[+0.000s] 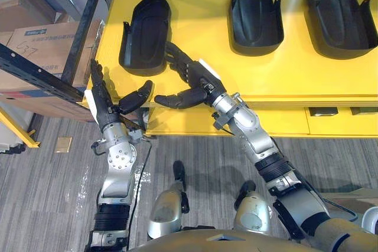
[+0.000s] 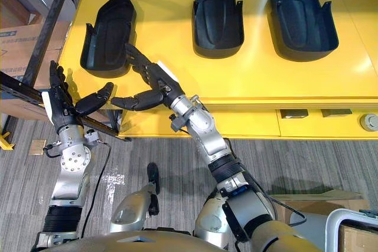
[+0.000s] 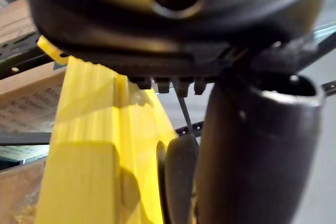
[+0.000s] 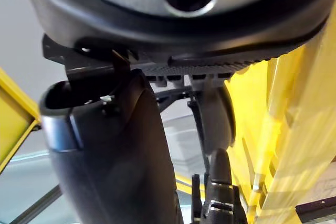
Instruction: Walk over and take three plastic housings, then place them on the shelf
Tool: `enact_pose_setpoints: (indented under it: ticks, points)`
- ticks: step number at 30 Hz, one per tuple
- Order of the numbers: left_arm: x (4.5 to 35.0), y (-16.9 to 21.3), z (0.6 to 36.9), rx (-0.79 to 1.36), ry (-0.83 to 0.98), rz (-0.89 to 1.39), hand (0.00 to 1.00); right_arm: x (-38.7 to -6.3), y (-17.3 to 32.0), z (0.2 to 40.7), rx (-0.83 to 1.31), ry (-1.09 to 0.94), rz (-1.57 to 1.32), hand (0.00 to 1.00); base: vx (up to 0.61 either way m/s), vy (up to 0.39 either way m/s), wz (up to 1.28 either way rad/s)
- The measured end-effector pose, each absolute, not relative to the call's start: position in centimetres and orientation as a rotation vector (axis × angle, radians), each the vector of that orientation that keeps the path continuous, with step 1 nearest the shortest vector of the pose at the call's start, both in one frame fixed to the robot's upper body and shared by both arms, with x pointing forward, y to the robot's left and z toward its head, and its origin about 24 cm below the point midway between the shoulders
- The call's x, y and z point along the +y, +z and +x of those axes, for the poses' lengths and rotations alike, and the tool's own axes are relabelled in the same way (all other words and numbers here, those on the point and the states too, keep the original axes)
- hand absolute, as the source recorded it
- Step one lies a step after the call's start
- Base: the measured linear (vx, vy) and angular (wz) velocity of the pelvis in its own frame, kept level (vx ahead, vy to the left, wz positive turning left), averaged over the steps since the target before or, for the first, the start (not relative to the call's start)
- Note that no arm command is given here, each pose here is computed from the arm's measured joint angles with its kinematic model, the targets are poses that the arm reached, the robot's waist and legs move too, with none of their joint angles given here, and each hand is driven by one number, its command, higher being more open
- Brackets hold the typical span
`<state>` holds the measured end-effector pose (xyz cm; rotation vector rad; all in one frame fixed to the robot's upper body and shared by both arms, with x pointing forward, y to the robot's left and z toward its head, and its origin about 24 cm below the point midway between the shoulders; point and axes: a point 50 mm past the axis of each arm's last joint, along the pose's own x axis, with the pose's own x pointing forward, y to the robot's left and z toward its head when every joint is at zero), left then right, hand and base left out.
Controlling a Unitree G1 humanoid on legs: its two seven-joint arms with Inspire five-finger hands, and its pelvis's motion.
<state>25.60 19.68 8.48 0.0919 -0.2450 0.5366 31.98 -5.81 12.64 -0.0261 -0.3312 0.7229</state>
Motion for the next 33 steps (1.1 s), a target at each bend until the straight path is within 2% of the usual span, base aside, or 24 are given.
enact_pose_setpoints:
  ticks: [5,10,13,15,18,22,33]
  points:
    - [19.9,8.5,25.9,-0.248,0.555,0.099,1.0,-6.1,13.7,32.0,-0.381,0.641,-0.033,1.0,-0.02,-0.012,-0.07]
    - [20.6,8.4,26.1,-0.246,0.566,0.158,1.0,-7.3,17.8,30.8,-0.586,0.566,-0.024,1.0,-0.04,-0.013,-0.2]
    - [21.8,8.3,26.1,-0.238,0.583,0.206,1.0,-9.6,20.9,28.7,-0.788,0.474,-0.022,1.0,0.0,-0.022,-0.17]
    - [22.5,8.1,26.1,-0.223,0.588,0.229,1.0,-11.4,21.3,27.5,-0.842,0.422,-0.037,1.0,0.02,-0.024,-0.23]
    - [23.3,8.0,26.0,-0.214,0.596,0.248,1.0,-14.3,20.7,26.3,-0.848,0.336,-0.076,1.0,0.02,-0.012,-0.21]
    - [23.8,8.3,25.9,-0.227,0.608,0.3,1.0,-17.6,18.1,25.5,-0.735,0.233,-0.091,1.0,0.03,-0.01,-0.15]
    - [25.3,9.0,26.2,-0.237,0.624,0.336,1.0,-20.4,15.9,24.1,-0.641,0.172,-0.079,1.0,0.02,-0.017,-0.12]
